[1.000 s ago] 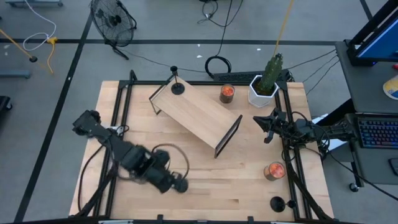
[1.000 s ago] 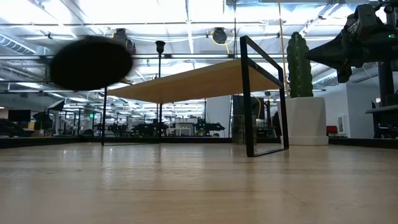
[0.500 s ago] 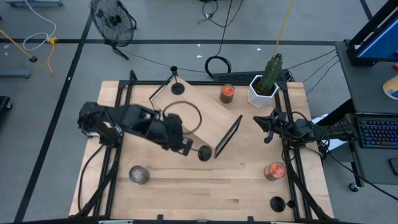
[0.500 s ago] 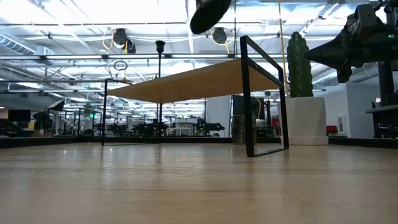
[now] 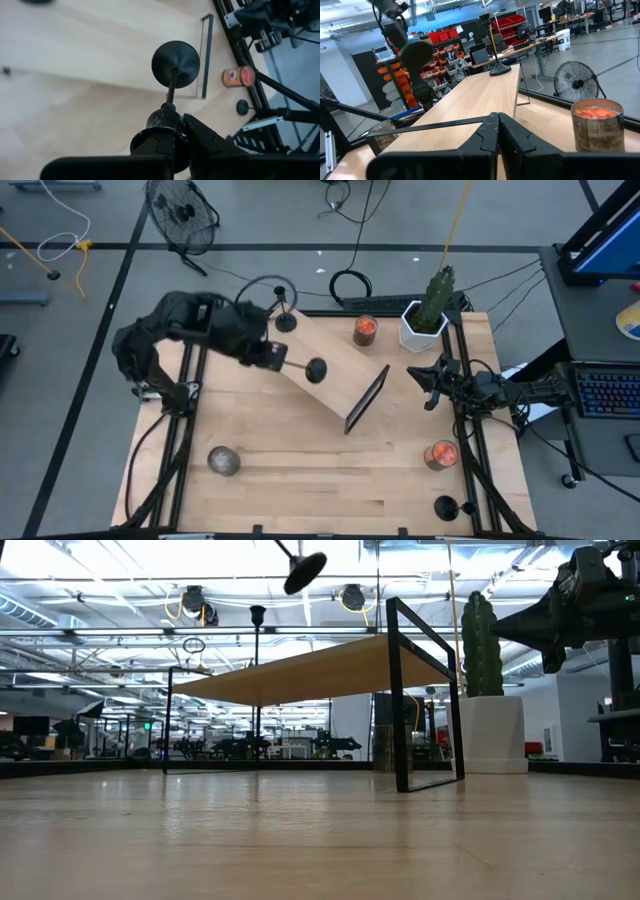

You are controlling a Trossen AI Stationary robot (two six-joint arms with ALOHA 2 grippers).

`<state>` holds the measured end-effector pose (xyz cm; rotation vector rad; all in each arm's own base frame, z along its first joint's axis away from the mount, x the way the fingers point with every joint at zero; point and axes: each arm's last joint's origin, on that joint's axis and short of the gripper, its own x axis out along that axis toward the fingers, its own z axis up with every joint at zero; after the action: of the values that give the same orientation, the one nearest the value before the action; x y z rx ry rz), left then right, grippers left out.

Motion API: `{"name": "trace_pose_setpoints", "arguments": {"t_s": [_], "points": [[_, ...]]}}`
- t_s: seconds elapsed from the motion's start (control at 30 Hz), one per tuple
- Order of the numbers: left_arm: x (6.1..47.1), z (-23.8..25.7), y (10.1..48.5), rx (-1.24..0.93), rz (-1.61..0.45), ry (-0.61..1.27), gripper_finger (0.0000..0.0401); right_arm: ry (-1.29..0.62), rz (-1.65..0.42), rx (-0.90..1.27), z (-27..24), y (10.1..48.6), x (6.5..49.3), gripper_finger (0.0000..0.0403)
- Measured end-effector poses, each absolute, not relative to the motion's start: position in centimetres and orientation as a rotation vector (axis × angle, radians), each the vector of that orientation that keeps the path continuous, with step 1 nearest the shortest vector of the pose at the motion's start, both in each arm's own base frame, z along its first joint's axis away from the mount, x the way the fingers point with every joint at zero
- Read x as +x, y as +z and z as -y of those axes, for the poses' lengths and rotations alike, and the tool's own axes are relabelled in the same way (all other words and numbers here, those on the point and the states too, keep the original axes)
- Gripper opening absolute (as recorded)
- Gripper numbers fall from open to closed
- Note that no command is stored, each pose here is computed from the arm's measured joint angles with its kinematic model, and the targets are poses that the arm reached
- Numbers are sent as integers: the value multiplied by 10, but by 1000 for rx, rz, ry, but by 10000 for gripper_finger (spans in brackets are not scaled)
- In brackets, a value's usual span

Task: Pick & Place candle stick holders
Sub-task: Put the left black candle holder on the shelf

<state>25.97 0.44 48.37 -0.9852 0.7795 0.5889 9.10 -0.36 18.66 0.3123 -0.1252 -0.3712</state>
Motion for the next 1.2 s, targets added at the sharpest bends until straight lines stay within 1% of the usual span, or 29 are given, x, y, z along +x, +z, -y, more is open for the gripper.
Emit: {"name": "trace_pose_setpoints", "arguments": {"t_s": [0.43,0.53,0.77,1.0,1.1,1.2], "points": [[241,-86,486,-819,-757,658,21,-371,126,312,4,187,91,4],[235,-99,486,-809,-764,635,21,-371,126,312,4,187,91,4],[232,-113,481,-771,-794,622,21,-371,126,312,4,187,91,4],[247,-111,452,-779,-949,541,21,-372,126,312,4,187,91,4],[251,-113,438,-766,-1014,550,21,-371,126,312,4,187,91,4],[251,-118,432,-752,-1031,594,21,-372,126,312,4,187,91,4]]}}
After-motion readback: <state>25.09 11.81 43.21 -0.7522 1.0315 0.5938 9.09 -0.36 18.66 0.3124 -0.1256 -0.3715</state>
